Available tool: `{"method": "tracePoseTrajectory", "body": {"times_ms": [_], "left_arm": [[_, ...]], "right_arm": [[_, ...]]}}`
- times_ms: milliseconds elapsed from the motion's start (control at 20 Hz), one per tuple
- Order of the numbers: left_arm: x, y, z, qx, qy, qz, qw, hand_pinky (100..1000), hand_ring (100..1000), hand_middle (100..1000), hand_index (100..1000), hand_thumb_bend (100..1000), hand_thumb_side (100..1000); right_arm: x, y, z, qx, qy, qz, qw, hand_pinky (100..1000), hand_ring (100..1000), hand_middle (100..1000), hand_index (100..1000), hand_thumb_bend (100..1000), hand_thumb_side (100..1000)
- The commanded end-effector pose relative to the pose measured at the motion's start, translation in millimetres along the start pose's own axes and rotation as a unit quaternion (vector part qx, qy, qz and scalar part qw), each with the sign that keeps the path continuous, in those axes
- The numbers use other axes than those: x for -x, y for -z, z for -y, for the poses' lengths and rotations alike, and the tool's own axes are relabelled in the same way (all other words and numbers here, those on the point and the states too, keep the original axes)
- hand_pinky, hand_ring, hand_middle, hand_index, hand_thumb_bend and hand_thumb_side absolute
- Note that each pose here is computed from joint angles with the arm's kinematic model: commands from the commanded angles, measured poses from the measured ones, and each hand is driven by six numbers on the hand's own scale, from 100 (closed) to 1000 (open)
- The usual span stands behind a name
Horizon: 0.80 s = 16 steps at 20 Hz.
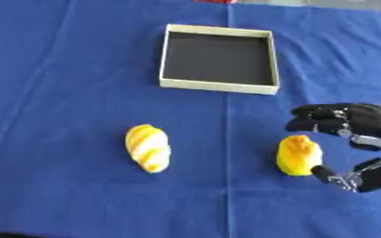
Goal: Pick up objects on the table and place them in the box.
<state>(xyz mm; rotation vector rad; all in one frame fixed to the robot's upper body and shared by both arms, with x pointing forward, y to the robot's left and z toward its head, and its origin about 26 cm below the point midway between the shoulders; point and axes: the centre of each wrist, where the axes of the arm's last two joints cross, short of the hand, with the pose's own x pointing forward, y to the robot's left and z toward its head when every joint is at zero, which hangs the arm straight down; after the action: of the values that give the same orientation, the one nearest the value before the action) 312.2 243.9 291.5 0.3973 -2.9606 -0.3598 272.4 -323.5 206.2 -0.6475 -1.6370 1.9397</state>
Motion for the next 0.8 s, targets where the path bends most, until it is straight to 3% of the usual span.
{"method": "tracePoseTrajectory", "body": {"times_ms": [50,300,400,450,650,800], "left_arm": [[-5,7,-1.4,0.001,-0.003,0.016,1.0,872,939,776,795,100,586],[-5,7,-1.2,0.001,-0.004,0.014,1.0,870,942,776,793,100,585],[-5,6,-1.1,0.002,-0.005,0.013,1.0,870,942,776,793,100,584],[-5,6,-1.0,0.003,-0.005,0.013,1.0,870,943,776,793,100,584],[-5,6,-0.5,0.006,-0.007,0.012,1.0,870,944,776,792,100,581],[-5,6,0.4,0.008,-0.01,0.011,1.0,870,945,777,792,100,581]], "right_arm": [[0,-1,5.0,-0.005,-0.02,-0.015,1.0,861,1000,871,968,196,290],[-1,0,-1.5,-0.028,-0.026,-0.023,0.999,861,1000,874,970,228,287],[-2,0,-4.4,-0.041,-0.029,-0.025,0.998,862,1000,875,970,297,177],[-3,0,-5.8,-0.049,-0.029,-0.025,0.998,862,1000,872,970,389,100],[-3,0,-6.5,-0.065,-0.028,-0.029,0.997,861,1000,862,963,356,100],[-3,1,-4.1,-0.061,-0.027,-0.038,0.997,855,1000,842,947,389,100]]}}
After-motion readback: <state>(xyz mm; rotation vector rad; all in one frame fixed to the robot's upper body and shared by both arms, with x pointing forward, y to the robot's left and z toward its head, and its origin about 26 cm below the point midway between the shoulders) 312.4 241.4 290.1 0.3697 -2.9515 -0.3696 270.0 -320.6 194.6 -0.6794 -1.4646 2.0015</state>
